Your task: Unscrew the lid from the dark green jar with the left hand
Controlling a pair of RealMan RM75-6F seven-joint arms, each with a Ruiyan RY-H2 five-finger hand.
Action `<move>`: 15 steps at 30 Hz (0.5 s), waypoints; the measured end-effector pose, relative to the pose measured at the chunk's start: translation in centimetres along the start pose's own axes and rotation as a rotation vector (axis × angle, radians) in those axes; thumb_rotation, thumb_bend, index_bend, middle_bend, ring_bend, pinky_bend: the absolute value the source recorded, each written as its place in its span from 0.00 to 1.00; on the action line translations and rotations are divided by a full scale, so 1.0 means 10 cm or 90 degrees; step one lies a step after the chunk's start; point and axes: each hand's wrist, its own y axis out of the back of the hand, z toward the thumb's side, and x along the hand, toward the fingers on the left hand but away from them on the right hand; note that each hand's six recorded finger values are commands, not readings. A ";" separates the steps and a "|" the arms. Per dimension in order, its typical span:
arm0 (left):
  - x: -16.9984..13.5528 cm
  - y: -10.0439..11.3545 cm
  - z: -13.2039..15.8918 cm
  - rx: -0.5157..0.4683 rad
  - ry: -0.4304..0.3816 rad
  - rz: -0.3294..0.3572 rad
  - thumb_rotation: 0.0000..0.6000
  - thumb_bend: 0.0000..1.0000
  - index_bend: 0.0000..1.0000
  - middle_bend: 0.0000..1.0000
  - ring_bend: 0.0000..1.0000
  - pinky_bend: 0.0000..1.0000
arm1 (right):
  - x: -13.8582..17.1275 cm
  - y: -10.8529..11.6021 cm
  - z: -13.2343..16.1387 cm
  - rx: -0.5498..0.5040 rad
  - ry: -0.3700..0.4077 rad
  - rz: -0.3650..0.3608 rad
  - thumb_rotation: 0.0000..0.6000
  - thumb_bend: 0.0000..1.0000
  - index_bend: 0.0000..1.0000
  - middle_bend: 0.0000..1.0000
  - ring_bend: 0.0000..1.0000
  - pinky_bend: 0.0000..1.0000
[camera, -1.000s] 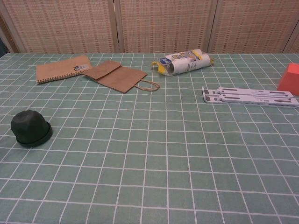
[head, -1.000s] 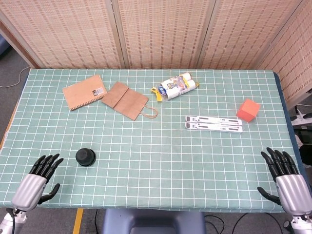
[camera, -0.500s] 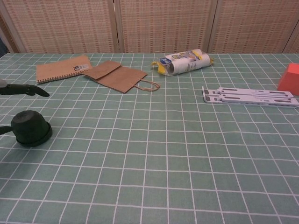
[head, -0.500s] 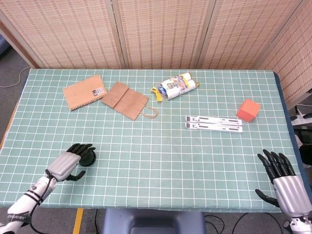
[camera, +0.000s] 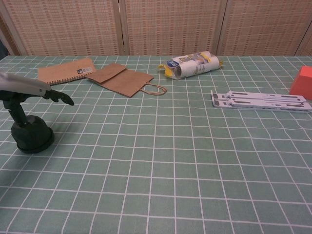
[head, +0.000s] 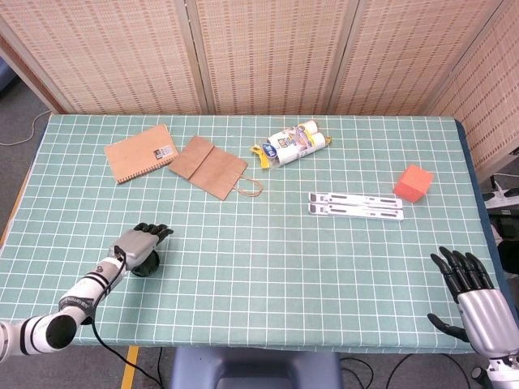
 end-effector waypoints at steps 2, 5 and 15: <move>0.04 0.00 0.02 0.006 0.015 -0.021 1.00 0.40 0.00 0.00 0.00 0.05 | 0.01 0.00 0.00 -0.003 0.001 0.000 1.00 0.06 0.00 0.00 0.00 0.00; 0.07 -0.02 0.03 0.023 0.032 -0.049 1.00 0.39 0.00 0.00 0.00 0.05 | 0.01 0.01 -0.01 -0.003 0.000 -0.002 1.00 0.06 0.00 0.00 0.00 0.00; 0.08 -0.09 -0.03 0.047 0.063 -0.091 1.00 0.39 0.00 0.00 0.00 0.09 | 0.01 -0.01 0.01 -0.001 0.003 0.000 1.00 0.06 0.00 0.00 0.00 0.00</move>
